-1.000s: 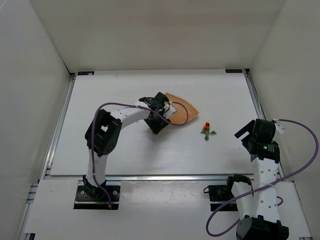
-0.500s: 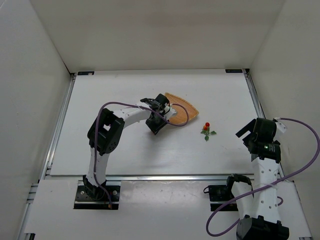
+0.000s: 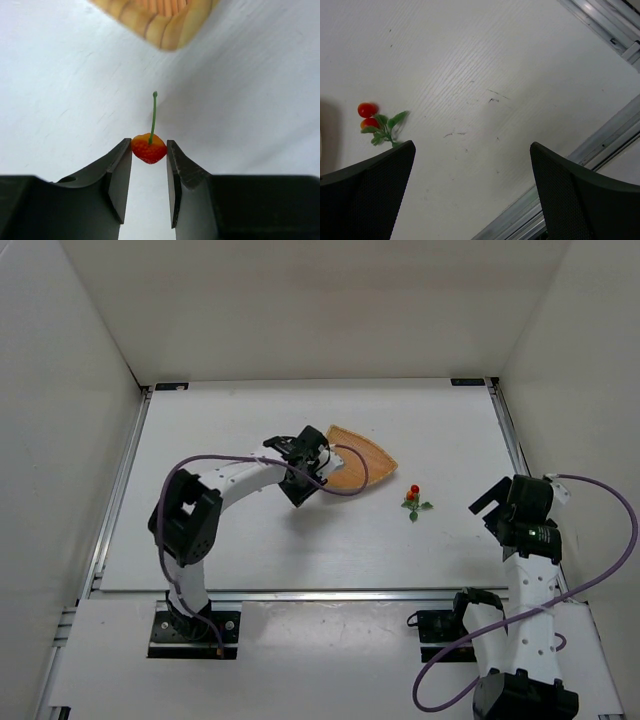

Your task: Place and organize the fake fruits in the fruit bowl

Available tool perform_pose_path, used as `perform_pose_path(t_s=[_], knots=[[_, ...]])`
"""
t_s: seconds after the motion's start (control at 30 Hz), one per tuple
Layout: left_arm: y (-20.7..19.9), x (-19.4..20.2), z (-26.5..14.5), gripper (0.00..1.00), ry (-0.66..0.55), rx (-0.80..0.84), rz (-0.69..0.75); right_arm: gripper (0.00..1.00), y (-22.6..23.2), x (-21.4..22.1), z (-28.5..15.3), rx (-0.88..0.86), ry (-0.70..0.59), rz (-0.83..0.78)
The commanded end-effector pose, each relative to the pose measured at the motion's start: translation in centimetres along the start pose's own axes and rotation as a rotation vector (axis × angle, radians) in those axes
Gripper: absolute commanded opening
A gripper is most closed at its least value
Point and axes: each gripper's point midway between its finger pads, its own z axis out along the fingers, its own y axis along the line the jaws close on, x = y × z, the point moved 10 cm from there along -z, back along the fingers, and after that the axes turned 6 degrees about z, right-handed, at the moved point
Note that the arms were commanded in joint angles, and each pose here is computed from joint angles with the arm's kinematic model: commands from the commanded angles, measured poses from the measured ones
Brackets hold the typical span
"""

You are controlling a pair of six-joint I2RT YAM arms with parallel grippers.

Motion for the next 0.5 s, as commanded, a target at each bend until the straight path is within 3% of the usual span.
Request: perform_pose_path(t_s=[0.0, 0.1, 0.23, 0.47], knots=[[0.6, 0.0, -5.7, 0.23, -0.121, -0.085, 0.015, 1.0, 0.9, 0.5, 0.8, -0.093, 0.082, -0.044], [0.7, 0.0, -8.2, 0.23, -0.194, -0.105, 0.022, 1.0, 1.7, 1.4, 2.1, -0.183, 0.194, -0.092], [1.9, -3.0, -11.0, 0.27, -0.341, -0.163, 0.005, 1.0, 2.9, 2.6, 3.5, -0.263, 0.333, -0.116], [3.7, -10.8, -8.3, 0.38, -0.423, -0.116, -0.007, 0.89, 5.0, 4.4, 6.6, -0.296, 0.431, -0.144]])
